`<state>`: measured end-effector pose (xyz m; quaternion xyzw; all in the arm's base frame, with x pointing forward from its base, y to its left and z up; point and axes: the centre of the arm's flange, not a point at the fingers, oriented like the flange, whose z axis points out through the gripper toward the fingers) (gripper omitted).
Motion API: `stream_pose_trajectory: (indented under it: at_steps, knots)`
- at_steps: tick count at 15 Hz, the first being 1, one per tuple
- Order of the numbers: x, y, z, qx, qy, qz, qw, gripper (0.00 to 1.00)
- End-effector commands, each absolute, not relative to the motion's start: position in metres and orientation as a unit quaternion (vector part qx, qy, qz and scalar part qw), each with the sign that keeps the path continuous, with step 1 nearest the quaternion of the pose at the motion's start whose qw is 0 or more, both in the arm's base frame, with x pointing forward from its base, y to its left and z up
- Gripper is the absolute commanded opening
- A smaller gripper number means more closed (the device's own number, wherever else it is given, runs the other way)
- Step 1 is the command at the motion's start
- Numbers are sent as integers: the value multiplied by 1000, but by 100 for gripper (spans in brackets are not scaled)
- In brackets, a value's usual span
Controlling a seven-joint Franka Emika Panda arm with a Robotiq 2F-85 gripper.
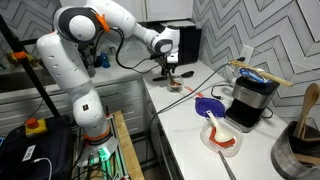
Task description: Move the wooden spoon to the right
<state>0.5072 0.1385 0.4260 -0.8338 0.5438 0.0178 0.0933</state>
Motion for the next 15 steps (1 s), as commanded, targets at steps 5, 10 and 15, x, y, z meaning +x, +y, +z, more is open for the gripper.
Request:
stream_pose_trajectory:
  at_steps: [5, 10, 15]
  knots:
    - [506, 163, 419, -806, 575, 119, 73, 100]
    - [515, 156, 449, -799, 585, 41, 134, 100]
    - [519, 168, 429, -791, 592, 28, 154, 100]
